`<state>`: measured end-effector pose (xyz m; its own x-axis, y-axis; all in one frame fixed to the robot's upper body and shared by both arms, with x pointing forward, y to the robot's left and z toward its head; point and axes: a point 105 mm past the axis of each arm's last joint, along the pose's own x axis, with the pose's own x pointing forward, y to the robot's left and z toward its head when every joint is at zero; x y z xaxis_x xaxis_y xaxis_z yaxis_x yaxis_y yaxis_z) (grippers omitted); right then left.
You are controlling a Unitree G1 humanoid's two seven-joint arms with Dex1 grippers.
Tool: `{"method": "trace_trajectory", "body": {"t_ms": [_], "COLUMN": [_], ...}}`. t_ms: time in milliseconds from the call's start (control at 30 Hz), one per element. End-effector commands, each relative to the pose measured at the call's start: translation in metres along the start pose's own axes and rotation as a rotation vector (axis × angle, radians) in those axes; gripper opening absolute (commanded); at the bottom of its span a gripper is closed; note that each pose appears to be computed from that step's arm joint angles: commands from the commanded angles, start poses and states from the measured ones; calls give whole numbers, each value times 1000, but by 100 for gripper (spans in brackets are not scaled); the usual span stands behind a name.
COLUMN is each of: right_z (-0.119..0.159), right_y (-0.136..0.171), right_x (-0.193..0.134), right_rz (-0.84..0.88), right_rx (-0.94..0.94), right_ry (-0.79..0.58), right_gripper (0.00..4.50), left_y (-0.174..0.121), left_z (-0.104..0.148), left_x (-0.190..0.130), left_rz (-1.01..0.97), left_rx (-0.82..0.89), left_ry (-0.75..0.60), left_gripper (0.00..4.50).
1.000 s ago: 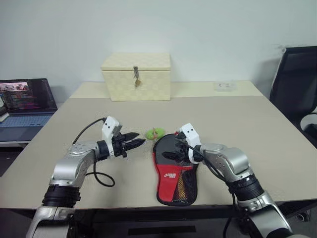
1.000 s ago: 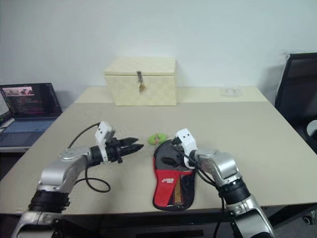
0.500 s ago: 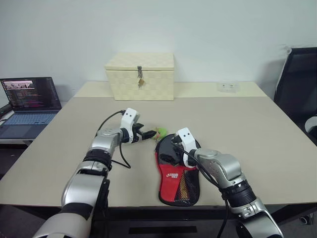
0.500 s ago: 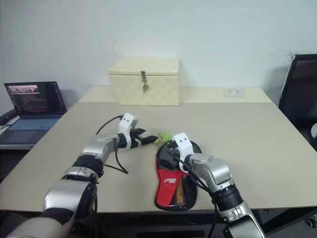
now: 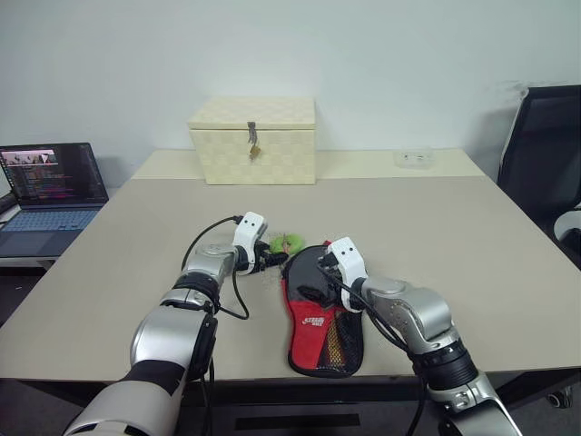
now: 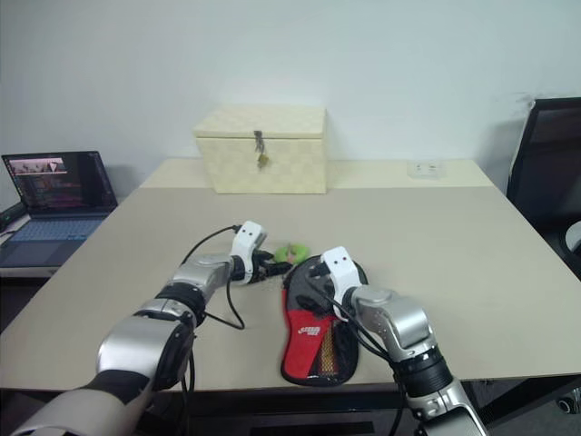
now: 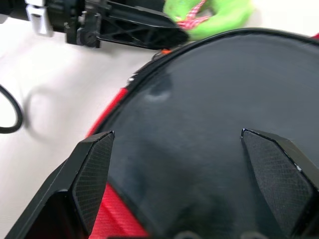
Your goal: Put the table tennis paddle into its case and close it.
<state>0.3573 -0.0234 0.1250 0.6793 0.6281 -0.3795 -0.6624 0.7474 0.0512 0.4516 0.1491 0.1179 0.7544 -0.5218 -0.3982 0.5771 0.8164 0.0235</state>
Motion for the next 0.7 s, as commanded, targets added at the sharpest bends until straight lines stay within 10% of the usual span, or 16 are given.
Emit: {"method": "trace_trajectory", "body": {"t_ms": [33,200,700], "right_z": [26,21,-48], "right_y": [4,-1,-13], "right_x": [-2,5,6], "right_rz": [1,-16,-41], "right_rx": [-61,-72,-65], "right_ry": [-92,-73,152], "right_gripper": [450,450,450], "left_y": [1,3,-7], "left_z": [5,4,36], "left_x": [-1,-1,14], "left_rz": [9,21,121], "left_rx": [11,2,143], "left_ry": [-17,-20,-56], "left_gripper": [174,6,2]}}
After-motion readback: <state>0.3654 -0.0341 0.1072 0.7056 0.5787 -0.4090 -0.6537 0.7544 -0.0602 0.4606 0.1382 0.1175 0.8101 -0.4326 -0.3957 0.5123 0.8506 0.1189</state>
